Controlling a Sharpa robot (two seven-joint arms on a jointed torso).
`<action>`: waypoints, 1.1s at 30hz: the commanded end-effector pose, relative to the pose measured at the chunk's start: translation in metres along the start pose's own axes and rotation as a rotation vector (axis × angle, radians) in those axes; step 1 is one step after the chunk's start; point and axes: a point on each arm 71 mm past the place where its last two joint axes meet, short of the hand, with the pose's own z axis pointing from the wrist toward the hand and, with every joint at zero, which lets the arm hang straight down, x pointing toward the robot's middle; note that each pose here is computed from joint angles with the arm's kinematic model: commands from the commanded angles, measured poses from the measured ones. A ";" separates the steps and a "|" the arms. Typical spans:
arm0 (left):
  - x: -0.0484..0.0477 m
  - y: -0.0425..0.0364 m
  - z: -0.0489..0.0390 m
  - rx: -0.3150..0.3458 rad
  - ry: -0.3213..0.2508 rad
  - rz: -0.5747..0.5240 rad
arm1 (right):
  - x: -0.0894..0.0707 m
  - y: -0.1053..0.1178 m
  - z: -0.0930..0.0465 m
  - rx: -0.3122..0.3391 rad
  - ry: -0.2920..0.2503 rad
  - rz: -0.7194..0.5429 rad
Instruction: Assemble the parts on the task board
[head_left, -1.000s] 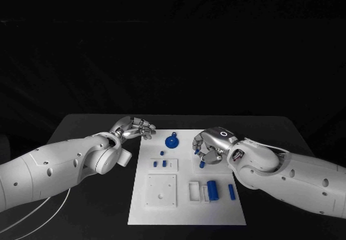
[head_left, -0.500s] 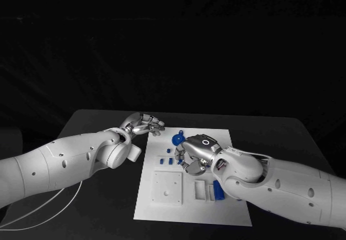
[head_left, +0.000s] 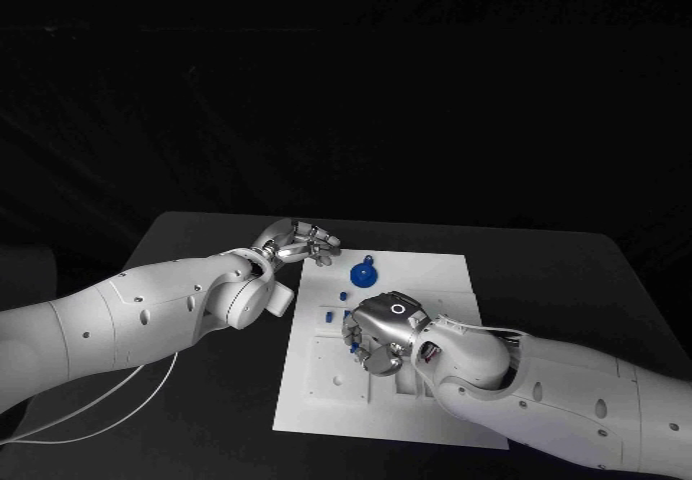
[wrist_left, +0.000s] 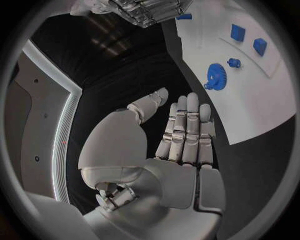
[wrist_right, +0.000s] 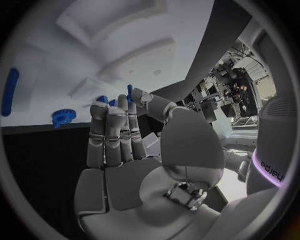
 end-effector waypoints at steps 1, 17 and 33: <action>0.0008 -0.0026 0.0008 0.015 -0.004 -0.010 | 0.004 0.001 0.000 -0.005 0.025 -0.036; 0.0002 -0.0022 0.0010 0.014 -0.004 -0.010 | 0.011 0.000 -0.004 -0.004 0.058 -0.046; 0.0003 -0.0022 0.0012 0.014 -0.002 -0.011 | 0.017 0.000 -0.003 0.000 0.073 -0.052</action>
